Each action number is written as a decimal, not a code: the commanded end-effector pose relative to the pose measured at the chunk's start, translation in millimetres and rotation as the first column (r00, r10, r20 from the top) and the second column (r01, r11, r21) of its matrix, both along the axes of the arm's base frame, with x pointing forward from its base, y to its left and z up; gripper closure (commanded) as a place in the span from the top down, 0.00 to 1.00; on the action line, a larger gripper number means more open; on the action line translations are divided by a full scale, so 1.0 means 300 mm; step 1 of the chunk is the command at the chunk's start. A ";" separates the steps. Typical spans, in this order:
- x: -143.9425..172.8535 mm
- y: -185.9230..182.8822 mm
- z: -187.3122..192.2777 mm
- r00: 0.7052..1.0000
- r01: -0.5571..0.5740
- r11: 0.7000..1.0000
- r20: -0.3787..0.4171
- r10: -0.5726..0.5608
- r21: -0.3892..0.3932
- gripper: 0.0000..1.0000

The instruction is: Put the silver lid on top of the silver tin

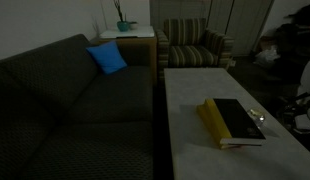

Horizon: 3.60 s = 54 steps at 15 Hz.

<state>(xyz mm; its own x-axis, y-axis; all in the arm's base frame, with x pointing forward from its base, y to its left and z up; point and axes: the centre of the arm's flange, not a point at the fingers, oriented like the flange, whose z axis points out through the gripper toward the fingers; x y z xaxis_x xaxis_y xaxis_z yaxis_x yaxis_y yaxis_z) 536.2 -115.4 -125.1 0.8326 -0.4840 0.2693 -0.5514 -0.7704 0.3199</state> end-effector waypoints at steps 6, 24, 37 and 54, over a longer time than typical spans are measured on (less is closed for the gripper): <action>-0.034 0.032 0.189 0.988 -0.098 0.986 0.128 0.081 0.131 0.44; 0.001 0.101 0.100 0.969 -0.244 0.951 0.006 0.247 0.193 0.69; 0.200 0.038 0.190 0.926 -0.375 0.907 0.114 0.359 0.193 0.44; 0.466 0.084 0.183 0.890 -0.328 0.846 -0.165 0.426 0.420 0.44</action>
<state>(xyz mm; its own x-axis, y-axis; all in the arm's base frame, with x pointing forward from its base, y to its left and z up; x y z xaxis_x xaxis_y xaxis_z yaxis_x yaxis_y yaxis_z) 663.2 -87.5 -50.3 0.9905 -0.1070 -0.0865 -0.1032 -0.9935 0.0472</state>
